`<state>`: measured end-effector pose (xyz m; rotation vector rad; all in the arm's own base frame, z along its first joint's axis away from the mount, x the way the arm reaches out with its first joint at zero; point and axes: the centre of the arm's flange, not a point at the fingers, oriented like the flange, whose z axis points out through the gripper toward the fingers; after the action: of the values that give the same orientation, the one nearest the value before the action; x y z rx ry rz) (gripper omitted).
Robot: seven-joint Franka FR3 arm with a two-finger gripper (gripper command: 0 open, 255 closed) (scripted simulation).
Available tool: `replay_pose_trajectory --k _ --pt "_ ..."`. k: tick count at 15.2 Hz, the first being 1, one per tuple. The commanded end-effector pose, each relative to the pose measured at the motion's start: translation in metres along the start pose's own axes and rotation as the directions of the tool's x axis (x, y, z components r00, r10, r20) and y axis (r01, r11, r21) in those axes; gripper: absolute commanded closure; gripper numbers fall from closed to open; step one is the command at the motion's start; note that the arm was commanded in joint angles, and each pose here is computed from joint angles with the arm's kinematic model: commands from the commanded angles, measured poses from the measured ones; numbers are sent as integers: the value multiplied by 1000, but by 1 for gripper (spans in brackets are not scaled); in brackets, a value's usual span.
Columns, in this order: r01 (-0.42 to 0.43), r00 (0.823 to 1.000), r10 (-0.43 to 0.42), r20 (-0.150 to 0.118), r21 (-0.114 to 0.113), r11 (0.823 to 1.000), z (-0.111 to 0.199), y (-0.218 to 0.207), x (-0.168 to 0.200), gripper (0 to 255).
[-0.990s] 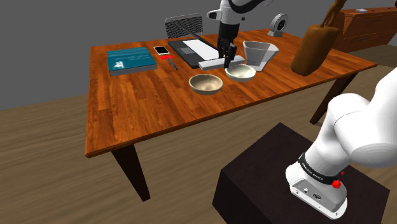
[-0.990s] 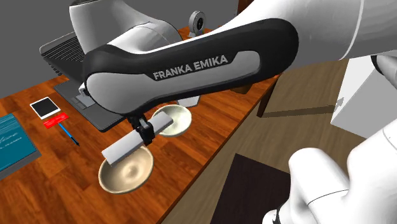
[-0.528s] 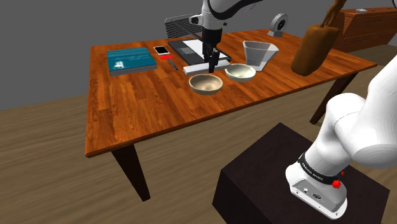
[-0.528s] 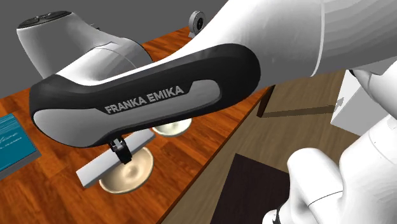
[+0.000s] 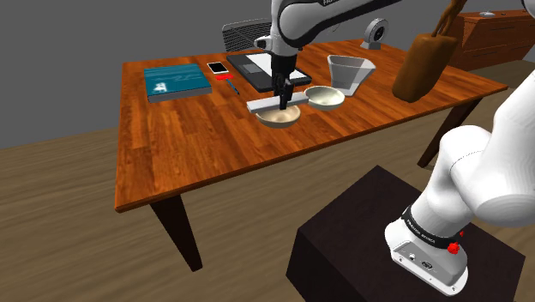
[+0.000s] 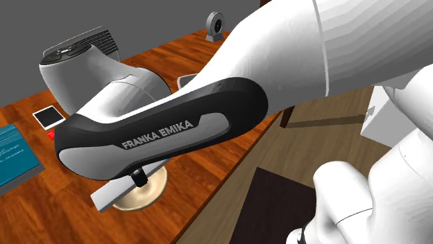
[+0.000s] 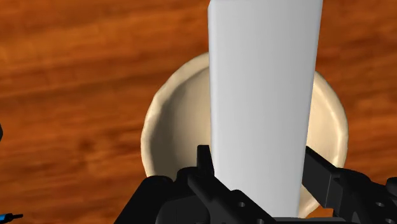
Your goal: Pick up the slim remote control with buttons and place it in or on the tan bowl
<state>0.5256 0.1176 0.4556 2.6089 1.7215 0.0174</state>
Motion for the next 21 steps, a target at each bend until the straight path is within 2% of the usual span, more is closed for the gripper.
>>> replay_pose_trajectory --k 1,2,10,11,16,20,21 --pt "0 1000 0 -1 -1 1000 11 1 -1 255" --pt "0 1000 0 -1 -1 1000 19 1 -1 255" --pt "0 1000 0 -1 -1 1000 19 1 -1 255" --pt "0 1000 0 -1 -1 1000 19 1 -1 0" --pt "0 1000 0 -1 -1 1000 19 1 -1 0" --pt "0 1000 0 -1 -1 1000 -31 1 -1 0" --pt "0 1000 0 -1 -1 1000 -31 1 -1 0"
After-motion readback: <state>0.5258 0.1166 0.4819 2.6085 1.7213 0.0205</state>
